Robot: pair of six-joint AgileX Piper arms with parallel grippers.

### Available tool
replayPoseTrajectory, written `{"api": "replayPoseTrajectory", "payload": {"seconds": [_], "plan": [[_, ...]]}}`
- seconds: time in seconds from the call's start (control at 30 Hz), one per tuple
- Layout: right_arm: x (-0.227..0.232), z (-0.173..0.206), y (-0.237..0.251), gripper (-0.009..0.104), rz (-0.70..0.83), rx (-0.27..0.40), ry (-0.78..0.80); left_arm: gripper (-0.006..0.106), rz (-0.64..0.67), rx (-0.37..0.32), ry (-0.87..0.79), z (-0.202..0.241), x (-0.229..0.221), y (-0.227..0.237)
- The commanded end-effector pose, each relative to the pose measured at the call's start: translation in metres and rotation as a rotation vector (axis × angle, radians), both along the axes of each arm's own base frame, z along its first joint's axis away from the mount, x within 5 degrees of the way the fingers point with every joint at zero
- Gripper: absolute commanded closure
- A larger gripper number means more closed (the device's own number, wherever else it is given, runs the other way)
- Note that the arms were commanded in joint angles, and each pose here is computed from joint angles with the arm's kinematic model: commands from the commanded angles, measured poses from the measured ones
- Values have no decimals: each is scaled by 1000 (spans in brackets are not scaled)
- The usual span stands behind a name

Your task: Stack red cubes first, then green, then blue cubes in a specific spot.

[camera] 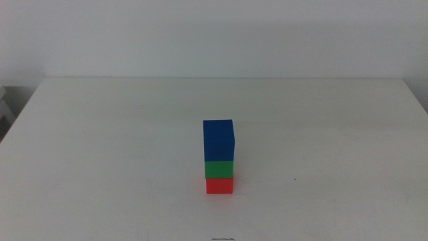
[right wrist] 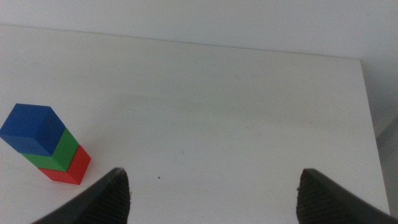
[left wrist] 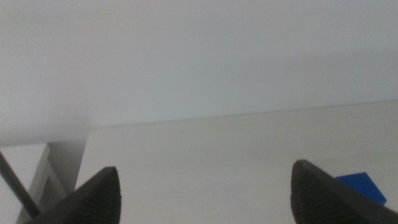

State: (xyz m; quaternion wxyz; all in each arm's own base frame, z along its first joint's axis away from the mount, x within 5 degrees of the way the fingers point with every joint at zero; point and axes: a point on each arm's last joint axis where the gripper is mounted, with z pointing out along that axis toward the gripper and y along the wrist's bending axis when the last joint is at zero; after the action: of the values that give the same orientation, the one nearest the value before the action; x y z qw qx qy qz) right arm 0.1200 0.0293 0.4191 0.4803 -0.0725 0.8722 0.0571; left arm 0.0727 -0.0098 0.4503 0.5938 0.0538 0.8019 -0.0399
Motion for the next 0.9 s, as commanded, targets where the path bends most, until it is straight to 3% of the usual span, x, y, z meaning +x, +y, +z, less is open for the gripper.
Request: {"api": "replayPoseTrajectory", "payload": {"seconds": [0.0, 0.17, 0.43, 0.63, 0.87], "plan": [[2, 13, -1, 6, -2, -5, -98, 7, -10, -13, -121, 15, 2, -1], [2, 13, -1, 6, -2, -5, -98, 7, -13, -12, -217, 1, 5, -2], [2, 13, -2, 6, -2, -5, -98, 7, 9, -42, -390, -57, -9, 2], [2, 13, -2, 6, -2, -5, -98, 7, 8, -42, -363, -87, -15, 2], [2, 13, -2, 6, -2, -5, -98, 7, 8, -38, -334, -93, -14, 2]]}}
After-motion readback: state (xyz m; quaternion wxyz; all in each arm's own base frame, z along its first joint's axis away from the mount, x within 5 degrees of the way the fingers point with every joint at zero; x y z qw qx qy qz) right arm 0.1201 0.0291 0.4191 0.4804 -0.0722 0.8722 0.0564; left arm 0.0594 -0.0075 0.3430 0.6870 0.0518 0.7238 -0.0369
